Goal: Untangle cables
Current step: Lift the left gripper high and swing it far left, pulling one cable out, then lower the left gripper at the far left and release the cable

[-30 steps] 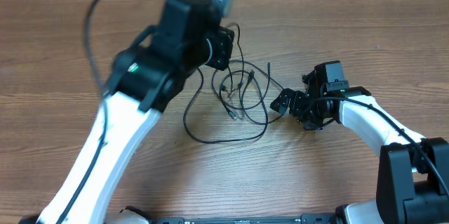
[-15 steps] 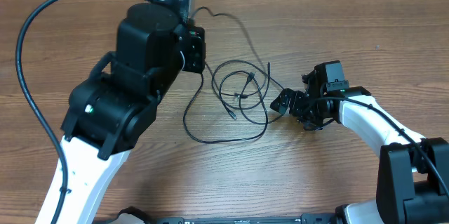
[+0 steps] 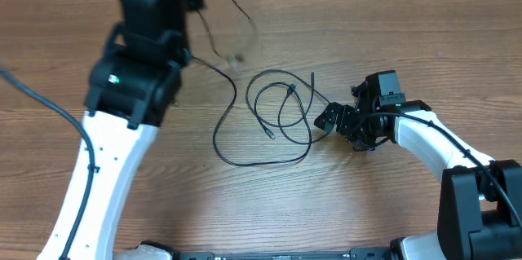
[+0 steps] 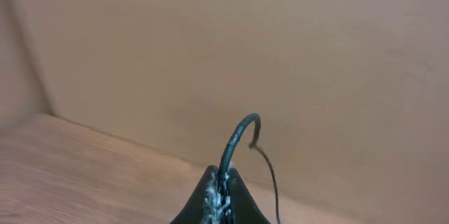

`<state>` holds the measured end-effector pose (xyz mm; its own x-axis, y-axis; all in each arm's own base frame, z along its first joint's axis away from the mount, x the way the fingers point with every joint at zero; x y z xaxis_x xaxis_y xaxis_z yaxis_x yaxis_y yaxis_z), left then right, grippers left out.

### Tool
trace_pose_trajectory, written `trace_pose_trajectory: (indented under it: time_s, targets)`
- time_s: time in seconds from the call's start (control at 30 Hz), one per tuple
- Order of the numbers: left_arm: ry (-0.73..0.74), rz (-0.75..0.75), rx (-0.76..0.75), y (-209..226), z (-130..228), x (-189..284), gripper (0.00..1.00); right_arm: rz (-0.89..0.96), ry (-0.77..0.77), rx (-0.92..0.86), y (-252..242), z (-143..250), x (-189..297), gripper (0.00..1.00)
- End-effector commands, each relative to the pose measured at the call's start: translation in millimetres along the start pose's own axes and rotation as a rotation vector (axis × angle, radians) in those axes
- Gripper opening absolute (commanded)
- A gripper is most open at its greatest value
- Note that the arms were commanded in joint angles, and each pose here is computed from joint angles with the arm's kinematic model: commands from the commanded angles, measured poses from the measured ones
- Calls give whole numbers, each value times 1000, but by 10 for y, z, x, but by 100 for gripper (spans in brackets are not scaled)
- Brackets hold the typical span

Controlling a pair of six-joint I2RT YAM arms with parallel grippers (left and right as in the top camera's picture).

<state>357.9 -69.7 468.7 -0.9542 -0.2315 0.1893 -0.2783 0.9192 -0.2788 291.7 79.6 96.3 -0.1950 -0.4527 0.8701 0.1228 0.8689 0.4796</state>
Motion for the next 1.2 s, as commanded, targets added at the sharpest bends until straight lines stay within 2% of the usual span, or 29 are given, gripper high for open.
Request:
trace_pose_trajectory:
  time_s: [0.0, 0.2, 0.37, 0.67, 0.97, 1.1, 1.17]
  targets:
    - [-87, -171, 91, 437, -214, -220, 4, -15, -27, 11, 53, -91, 43, 100]
    - [-98, -385, 104, 1155, -298, -529, 4, -15, -27, 11, 53, -92, 43, 100]
    - [-6, -568, 102, 1746, -132, -761, 4, -16, -27, 11, 53, -92, 43, 100]
    - [344, -897, 109, 2822, 743, -1253, 4, -15, -27, 11, 53, -92, 43, 100]
    - [752, -917, 171, 3413, 1835, -1636, 4, -15, -27, 11, 53, -92, 43, 100]
    - [862, -926, 186, 3561, 2178, -1699, 12, -15, -27, 11, 53, -91, 43, 100]
    - [884, -936, 186, 3605, 2265, -1713, 23, -15, -27, 11, 53, -91, 43, 100]
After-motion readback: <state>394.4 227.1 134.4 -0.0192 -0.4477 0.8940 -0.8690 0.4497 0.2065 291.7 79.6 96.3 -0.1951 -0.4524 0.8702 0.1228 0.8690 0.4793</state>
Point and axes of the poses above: each gripper's point midway between its finger pads, its own x axis back along the fingers, its own y axis along the line the jaws close on, z = x × y, the point moved 8 cm from there along x, back along the fingers, and after that the axes turned 5 degrees about x, right-handed, at the moved point
